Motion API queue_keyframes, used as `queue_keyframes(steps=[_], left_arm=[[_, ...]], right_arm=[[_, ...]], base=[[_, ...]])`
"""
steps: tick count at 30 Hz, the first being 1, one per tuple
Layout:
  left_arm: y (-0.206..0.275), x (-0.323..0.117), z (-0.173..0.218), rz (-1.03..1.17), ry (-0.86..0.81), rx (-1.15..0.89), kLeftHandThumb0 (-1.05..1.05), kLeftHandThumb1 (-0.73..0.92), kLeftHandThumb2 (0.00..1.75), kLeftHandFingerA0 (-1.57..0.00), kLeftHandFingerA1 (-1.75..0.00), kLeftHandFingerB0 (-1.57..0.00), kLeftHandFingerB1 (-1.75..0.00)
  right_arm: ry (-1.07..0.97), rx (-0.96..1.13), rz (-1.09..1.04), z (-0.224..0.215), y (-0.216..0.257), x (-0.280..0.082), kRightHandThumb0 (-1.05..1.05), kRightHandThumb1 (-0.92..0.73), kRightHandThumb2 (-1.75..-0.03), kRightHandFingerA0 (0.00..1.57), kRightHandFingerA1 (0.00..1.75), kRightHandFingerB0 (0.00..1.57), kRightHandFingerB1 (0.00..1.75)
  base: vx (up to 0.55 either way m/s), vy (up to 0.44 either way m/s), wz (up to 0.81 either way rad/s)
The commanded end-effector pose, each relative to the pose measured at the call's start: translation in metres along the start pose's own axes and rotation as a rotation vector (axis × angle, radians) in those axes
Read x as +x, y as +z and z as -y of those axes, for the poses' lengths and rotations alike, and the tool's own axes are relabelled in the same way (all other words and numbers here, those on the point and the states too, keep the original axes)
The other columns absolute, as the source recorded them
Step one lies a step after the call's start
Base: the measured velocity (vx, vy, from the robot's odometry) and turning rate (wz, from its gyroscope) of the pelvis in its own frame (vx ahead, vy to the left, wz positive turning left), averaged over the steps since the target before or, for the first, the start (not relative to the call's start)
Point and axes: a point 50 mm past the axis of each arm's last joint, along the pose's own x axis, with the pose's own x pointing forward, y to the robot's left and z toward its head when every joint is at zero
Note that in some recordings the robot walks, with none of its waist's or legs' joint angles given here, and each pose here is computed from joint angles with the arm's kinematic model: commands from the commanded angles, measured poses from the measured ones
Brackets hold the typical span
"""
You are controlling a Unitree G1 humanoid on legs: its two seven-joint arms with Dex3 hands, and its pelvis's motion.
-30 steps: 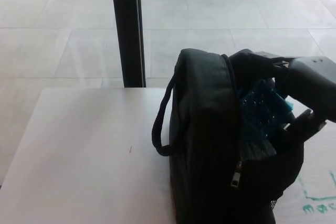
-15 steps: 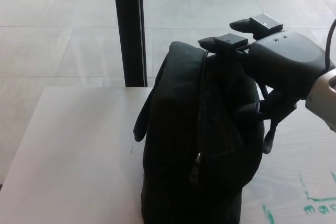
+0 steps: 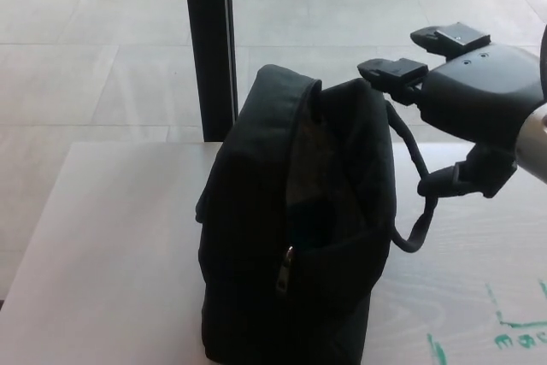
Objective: The robot uses its right hand to pick up the cube kept on the middle of the desk and put it inside the bag next to it
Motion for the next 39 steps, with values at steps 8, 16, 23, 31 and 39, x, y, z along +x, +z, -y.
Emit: queue_keyframes(steps=[8, 16, 23, 31, 39], left_arm=[[-0.002, -0.002, -0.002, 0.003, 0.0, -0.011, -0.7, 0.45, 0.85, -0.27, -0.59, -0.24, -0.51], [-0.003, -0.002, -0.005, -0.008, 0.01, -0.006, -0.6, 0.62, 0.58, -0.28, -0.51, -0.28, -0.42], [-0.007, -0.005, -0.005, -0.026, 0.022, -0.025, -0.6, 0.61, 0.58, -0.28, -0.51, -0.27, -0.4], [-0.009, -0.005, -0.007, -0.034, 0.023, -0.008, -0.6, 0.61, 0.58, -0.26, -0.52, -0.26, -0.42], [-0.012, -0.005, -0.009, -0.044, 0.032, 0.0, -0.6, 0.62, 0.58, -0.29, -0.52, -0.28, -0.42]], right_arm=[[-0.062, 0.316, -0.181, 0.043, -0.063, -0.05, -0.76, -0.63, -0.6, 0.0, 0.0, 0.0, 0.29], [-0.145, 0.58, -0.502, -0.01, -0.121, -0.131, -0.74, -0.48, -0.79, 0.0, 0.14, 0.03, 0.11], [-0.23, 0.727, -0.74, -0.074, -0.154, -0.175, -0.86, -0.58, -0.91, 0.0, 0.13, 0.06, 0.15], [-0.285, 0.799, -0.964, -0.148, -0.163, -0.214, -0.93, -0.64, -0.97, 0.0, 0.17, 0.06, 0.17], [-0.294, 0.88, -1.183, -0.203, -0.164, -0.254, -0.93, -0.64, -0.99, 0.0, 0.2, 0.09, 0.26]], base=[[0.0, 0.0, 0.0], [0.0, 0.0, 0.0], [0.0, 0.0, 0.0], [0.0, 0.0, 0.0], [0.0, 0.0, 0.0]])
